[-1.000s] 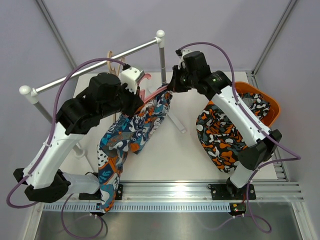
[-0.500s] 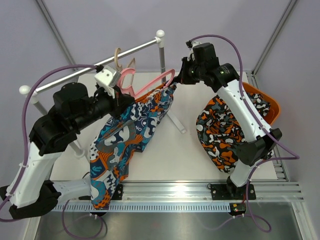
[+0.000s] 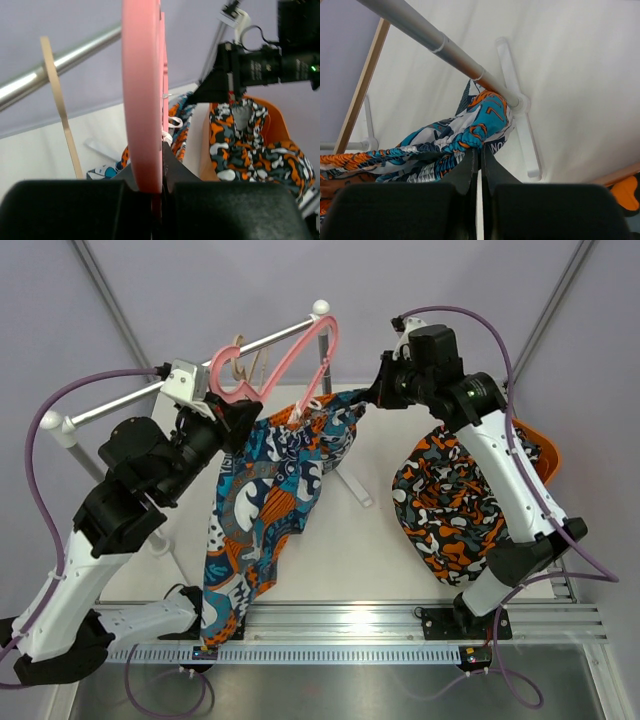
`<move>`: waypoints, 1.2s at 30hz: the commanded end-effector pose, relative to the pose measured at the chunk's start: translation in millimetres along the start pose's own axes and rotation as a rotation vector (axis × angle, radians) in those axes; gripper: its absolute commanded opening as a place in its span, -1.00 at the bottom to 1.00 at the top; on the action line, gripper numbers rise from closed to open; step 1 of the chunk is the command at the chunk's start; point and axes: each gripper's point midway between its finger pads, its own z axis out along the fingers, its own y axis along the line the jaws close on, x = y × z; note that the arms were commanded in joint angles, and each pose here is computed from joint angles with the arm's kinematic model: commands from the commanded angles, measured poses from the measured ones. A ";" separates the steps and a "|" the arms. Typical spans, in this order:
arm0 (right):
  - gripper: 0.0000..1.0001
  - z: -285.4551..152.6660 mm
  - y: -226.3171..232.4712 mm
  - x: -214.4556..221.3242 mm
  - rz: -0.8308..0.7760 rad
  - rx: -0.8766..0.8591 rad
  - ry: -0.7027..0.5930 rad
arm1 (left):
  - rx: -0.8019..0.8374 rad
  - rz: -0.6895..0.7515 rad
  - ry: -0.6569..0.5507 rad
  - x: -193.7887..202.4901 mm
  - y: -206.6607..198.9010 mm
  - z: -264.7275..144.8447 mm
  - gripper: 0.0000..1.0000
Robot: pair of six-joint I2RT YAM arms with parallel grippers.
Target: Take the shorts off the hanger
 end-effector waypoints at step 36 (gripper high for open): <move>-1.00 -260.0 -47.4 -168.8 0.029 0.314 -0.783 | -0.023 -0.154 -0.480 -86.7 -1.0 21.7 -1.00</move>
